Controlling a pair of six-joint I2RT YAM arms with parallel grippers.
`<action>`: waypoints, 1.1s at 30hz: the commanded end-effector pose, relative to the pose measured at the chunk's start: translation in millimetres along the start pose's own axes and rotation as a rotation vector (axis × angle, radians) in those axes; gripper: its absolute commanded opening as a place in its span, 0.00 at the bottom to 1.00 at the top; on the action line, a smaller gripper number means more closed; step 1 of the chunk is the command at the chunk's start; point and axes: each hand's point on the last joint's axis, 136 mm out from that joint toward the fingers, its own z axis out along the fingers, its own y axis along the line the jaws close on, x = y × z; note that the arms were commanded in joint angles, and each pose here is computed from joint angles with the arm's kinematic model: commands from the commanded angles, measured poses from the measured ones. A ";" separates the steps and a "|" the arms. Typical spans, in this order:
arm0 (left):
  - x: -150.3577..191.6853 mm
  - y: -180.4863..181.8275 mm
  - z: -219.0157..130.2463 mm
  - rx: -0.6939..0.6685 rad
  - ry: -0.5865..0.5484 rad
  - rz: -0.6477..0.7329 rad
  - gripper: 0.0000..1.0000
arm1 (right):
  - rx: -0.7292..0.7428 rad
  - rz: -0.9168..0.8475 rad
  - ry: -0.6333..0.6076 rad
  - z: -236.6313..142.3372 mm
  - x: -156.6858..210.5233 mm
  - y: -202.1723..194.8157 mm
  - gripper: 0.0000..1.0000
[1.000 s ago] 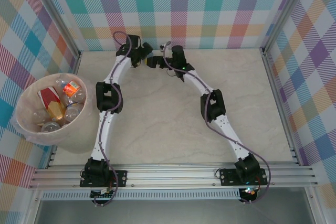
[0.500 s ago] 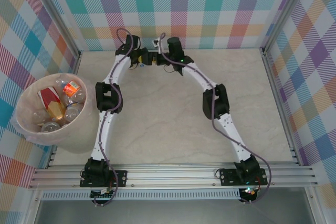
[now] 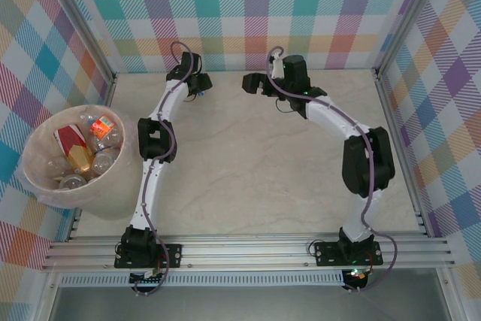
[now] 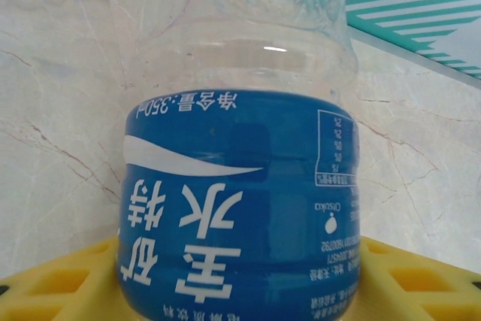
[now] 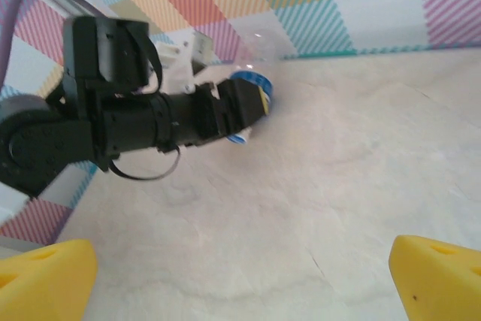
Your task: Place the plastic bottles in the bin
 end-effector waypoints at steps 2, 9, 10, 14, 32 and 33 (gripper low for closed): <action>14.6 12.9 -7.3 -0.044 0.071 0.017 0.56 | 0.097 -0.049 -0.028 -38.3 -0.9 1.3 1.00; 46.0 -0.1 -36.3 -0.039 0.126 0.061 0.54 | 0.236 -0.002 -0.065 -89.5 19.1 -15.3 1.00; 54.2 -3.1 -43.3 -0.043 0.136 0.071 0.54 | 0.255 0.006 -0.071 -95.9 22.4 -18.0 1.00; 93.5 -11.6 -75.1 -0.046 0.161 0.099 0.54 | 0.317 0.027 -0.121 -118.6 25.4 -25.7 1.00; 254.3 9.9 -227.4 -0.033 0.251 0.128 0.53 | 0.362 0.044 -0.245 -173.6 28.8 -24.2 1.00; 259.6 14.8 -232.2 -0.041 0.256 0.124 0.53 | 0.364 0.045 -0.245 -173.9 28.9 -24.4 1.00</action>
